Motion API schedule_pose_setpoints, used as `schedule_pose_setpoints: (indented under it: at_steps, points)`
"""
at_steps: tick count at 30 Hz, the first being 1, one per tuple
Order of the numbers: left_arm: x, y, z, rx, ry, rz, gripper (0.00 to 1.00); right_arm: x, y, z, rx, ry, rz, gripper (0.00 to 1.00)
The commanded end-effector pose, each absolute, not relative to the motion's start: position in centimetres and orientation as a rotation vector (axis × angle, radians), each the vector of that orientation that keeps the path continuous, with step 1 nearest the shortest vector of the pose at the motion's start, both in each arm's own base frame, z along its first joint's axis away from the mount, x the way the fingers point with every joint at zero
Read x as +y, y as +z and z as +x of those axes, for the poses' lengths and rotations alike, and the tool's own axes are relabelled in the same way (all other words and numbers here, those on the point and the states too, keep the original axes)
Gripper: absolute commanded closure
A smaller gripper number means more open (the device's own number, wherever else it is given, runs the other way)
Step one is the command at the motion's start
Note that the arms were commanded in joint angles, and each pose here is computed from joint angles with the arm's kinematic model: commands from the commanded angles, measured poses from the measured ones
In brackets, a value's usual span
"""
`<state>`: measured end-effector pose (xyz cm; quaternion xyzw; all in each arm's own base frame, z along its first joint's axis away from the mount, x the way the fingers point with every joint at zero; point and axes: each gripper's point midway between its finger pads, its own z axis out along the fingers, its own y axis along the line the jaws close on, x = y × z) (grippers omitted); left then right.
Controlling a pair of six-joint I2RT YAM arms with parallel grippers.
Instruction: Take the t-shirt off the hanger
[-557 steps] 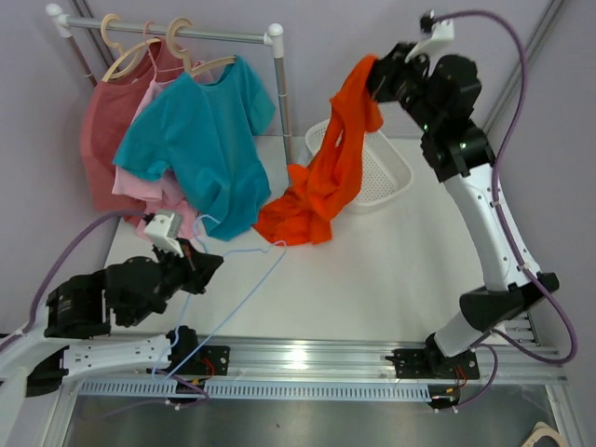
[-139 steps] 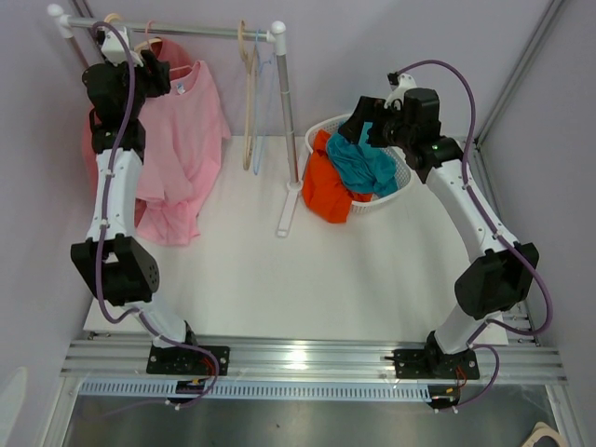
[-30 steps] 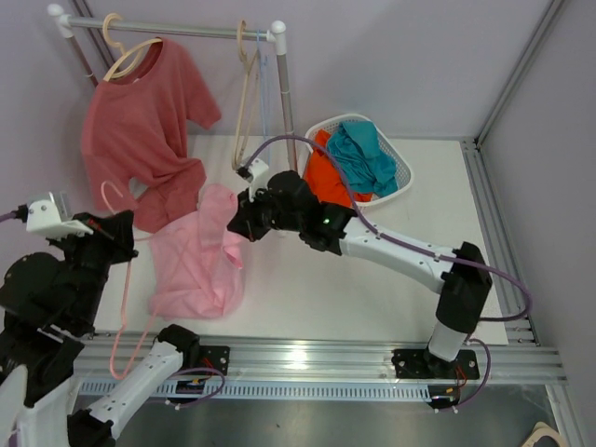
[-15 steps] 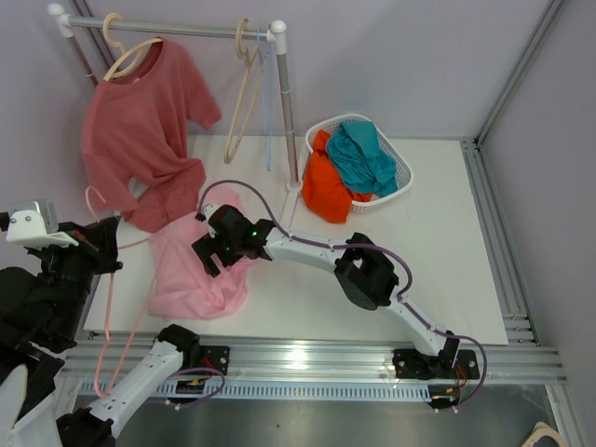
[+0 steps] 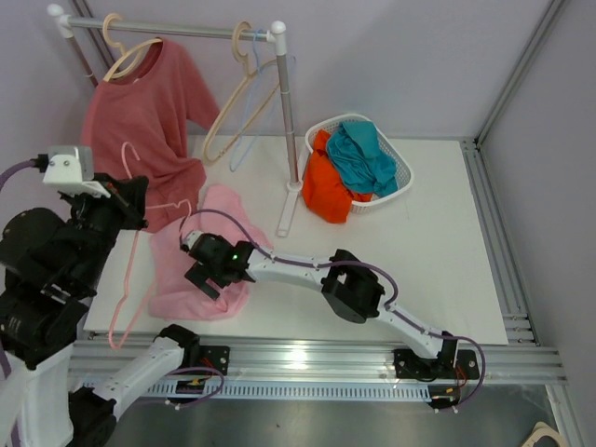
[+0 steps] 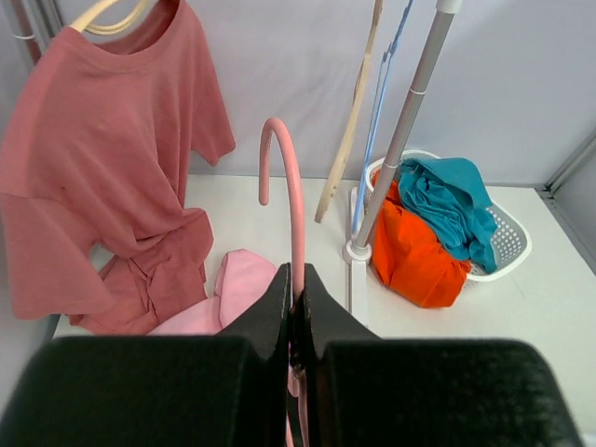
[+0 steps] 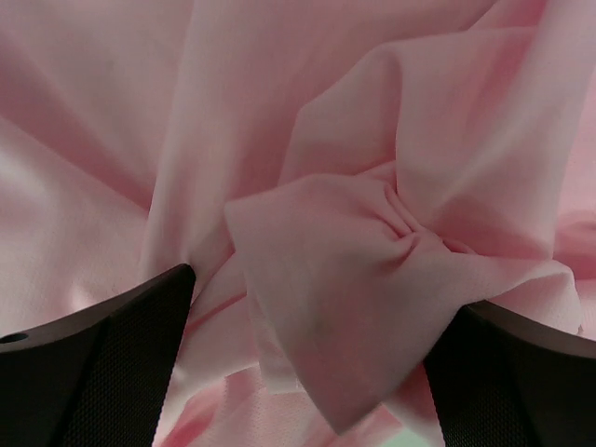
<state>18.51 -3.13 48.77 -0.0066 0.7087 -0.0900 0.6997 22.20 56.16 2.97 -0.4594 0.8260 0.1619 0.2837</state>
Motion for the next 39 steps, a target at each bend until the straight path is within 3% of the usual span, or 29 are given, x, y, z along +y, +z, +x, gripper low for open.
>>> schedule_pose_setpoints:
  at_steps: [1, 3, 5, 6, 8, 9, 12, 15, 22, 28, 32, 36, 39]
  points:
    - [-4.5, 49.4, 20.4, 1.557, -0.231, 0.004, 0.99, 51.4, -2.4, 19.3, 2.298, 0.182, -1.390, 0.01]
    - [-4.6, 49.2, 20.9, 1.559, -0.235, -0.001, 0.99, 50.2, -2.4, 18.2, 2.296, 0.142, -1.398, 0.06]
    - [-5.2, 48.8, 21.5, 1.561, -0.256, 0.005, 0.99, 47.4, -4.1, 16.6, 2.351, 0.095, -1.412, 0.53]
    - [-5.2, 48.8, 21.7, 1.561, -0.259, 0.003, 0.99, 47.1, -2.4, 16.1, 2.345, 0.129, -1.385, 1.00]
    - [-5.2, 48.4, 22.4, 1.570, -0.251, -0.007, 0.99, 44.0, -3.0, 14.4, 2.408, 0.137, -1.369, 1.00]
    - [-5.3, 48.2, 22.7, 1.572, -0.248, -0.009, 0.99, 43.9, 0.5, 14.0, 2.381, 0.227, -1.323, 1.00]
    - [-5.2, 47.5, 23.7, 1.587, -0.233, -0.025, 0.99, 40.4, 3.7, 12.6, 2.420, 0.314, -1.255, 1.00]
    - [-5.0, 47.2, 25.1, 1.592, -0.236, -0.039, 0.99, 37.8, 12.7, 14.0, 2.358, 0.438, -1.098, 1.00]
    - [-3.0, 44.9, 29.9, 1.630, -0.313, -0.117, 0.99, 29.5, 35.4, 25.7, 2.004, 0.511, -0.518, 1.00]
    - [-2.1, 45.0, 33.2, 1.617, -0.329, -0.050, 0.99, 22.8, 45.8, 37.2, 1.824, 0.460, -0.255, 1.00]
    - [-0.4, 46.2, 34.3, 1.566, -0.265, -0.059, 0.99, 22.6, 47.1, 42.2, 1.785, 0.512, -0.249, 1.00]
    - [0.7, 47.0, 36.1, 1.539, -0.276, -0.047, 0.99, 21.0, 43.7, 48.1, 1.841, 0.536, -0.201, 1.00]
    - [0.8, 47.4, 37.8, 1.523, -0.295, -0.005, 0.99, 20.4, 37.7, 51.5, 1.949, 0.488, -0.163, 1.00]
